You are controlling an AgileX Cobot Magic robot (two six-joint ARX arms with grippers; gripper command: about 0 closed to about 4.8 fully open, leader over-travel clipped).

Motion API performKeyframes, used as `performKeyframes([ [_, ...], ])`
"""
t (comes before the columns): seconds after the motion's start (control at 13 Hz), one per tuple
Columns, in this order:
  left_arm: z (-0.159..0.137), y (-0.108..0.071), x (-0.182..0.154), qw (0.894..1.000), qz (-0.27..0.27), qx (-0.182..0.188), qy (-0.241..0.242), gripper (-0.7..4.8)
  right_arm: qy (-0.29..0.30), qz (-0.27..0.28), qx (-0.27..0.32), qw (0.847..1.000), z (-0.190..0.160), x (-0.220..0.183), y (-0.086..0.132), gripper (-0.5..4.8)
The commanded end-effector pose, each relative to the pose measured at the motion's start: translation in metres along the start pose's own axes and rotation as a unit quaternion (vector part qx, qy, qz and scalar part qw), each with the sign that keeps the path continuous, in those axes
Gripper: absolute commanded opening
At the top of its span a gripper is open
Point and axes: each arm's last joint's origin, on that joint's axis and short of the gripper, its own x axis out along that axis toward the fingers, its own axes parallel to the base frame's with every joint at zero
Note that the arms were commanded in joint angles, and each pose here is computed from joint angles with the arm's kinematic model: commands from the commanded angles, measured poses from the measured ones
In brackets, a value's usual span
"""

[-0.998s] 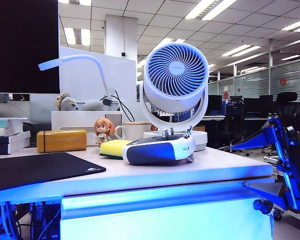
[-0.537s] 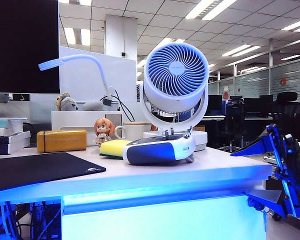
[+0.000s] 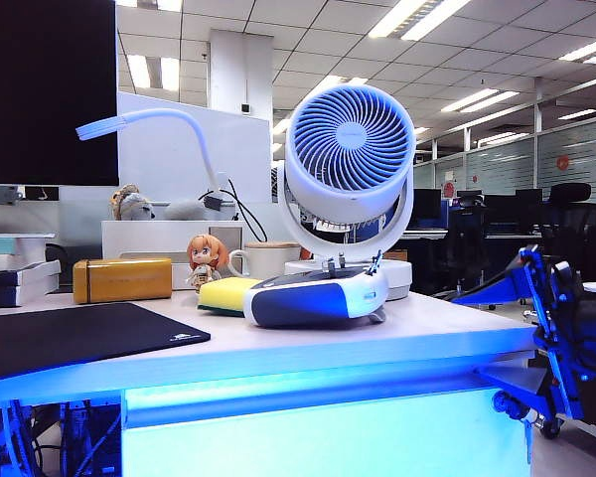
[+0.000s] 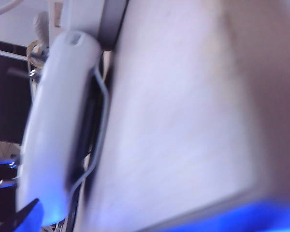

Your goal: Open the drawer, place the cleaning sponge inside, then close the drawer.

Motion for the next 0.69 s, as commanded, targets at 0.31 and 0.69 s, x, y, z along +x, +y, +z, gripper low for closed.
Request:
performKeyframes([
  [0.31,0.002,0.000,-0.001,1.000,-0.003,0.001,-0.006,-0.05,0.003,0.023,-0.012,1.000,0.013,0.013,-0.003,4.79],
  [0.69,0.002,0.000,-0.001,1.000,-0.003,0.001,-0.005,-0.05,0.033,0.047,-0.023,0.998,0.017,0.017,0.001,4.79],
])
